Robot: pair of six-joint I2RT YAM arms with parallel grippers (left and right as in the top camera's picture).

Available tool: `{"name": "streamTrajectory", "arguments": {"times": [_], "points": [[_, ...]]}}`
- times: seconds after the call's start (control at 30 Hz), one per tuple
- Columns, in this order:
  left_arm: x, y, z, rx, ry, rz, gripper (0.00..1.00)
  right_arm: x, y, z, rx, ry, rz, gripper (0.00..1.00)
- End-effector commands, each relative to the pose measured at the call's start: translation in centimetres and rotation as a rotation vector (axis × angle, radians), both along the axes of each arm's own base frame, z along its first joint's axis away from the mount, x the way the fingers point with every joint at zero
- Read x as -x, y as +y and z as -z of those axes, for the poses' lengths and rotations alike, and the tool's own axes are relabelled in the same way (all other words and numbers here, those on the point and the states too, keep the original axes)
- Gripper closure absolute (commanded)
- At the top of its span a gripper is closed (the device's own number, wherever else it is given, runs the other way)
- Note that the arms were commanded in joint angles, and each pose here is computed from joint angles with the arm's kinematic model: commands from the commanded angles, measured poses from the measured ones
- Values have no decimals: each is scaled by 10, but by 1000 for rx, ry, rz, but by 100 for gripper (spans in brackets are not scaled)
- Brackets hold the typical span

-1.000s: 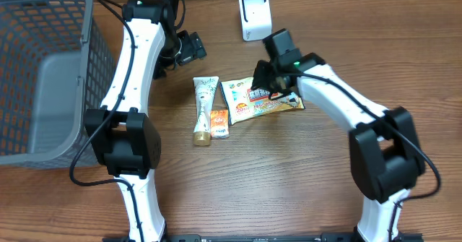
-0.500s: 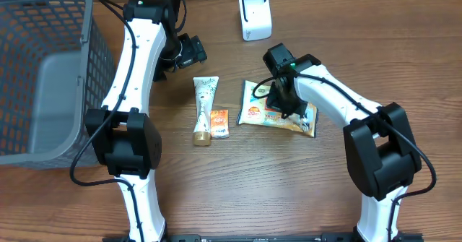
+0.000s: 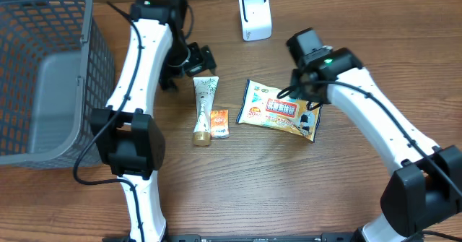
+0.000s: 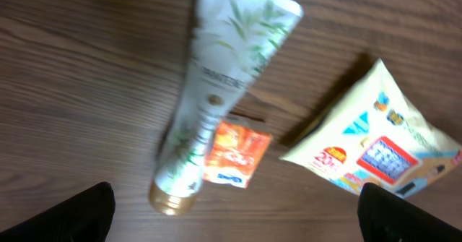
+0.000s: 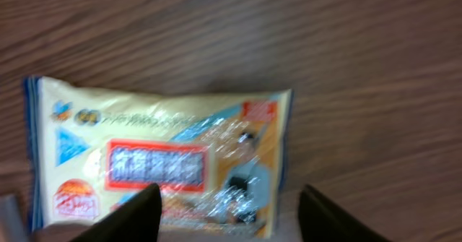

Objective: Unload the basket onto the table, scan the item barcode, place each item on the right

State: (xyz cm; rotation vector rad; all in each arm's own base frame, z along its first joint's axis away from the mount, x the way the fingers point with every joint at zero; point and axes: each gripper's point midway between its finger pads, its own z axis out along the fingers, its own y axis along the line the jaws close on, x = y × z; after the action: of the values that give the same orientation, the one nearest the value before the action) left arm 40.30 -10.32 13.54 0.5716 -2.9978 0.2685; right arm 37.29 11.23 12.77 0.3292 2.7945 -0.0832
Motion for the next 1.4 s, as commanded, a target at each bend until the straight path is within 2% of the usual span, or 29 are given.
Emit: {"name": "streamTrajectory", "arguments": {"times": [0.0, 0.03, 0.2, 0.33, 0.43, 0.57, 0.83, 1.03, 1.23, 1.37], "points": [[4, -22, -3, 22, -11, 59, 0, -14, -36, -3, 74, -31, 48, 6], [4, -24, -3, 13, -14, 66, 0, -17, -43, -4, 70, -36, 69, 0], [16, -59, -4, 117, 13, 116, 0, -23, -84, -4, 69, -39, 172, 0], [37, -88, 10, 107, 43, 239, 0, -23, -118, -4, 73, -29, 257, 0], [42, -111, 23, 112, 20, 315, 0, -22, -135, -4, 73, -28, 301, 0], [36, -127, 36, 126, -30, 345, 0, -21, -148, -4, 74, -27, 333, 0], [4, -123, 41, 128, -148, 338, 0, -21, -149, -4, 74, -27, 338, 0], [-4, -126, 52, 131, -198, 387, 0, -21, -149, -4, 74, -26, 338, 0], [-9, -116, 68, 89, -213, 363, 0, -21, -149, -4, 74, -27, 338, 0], [-14, -101, 78, 2, -225, 355, 0, -21, -149, -4, 74, -26, 338, 0]]}}
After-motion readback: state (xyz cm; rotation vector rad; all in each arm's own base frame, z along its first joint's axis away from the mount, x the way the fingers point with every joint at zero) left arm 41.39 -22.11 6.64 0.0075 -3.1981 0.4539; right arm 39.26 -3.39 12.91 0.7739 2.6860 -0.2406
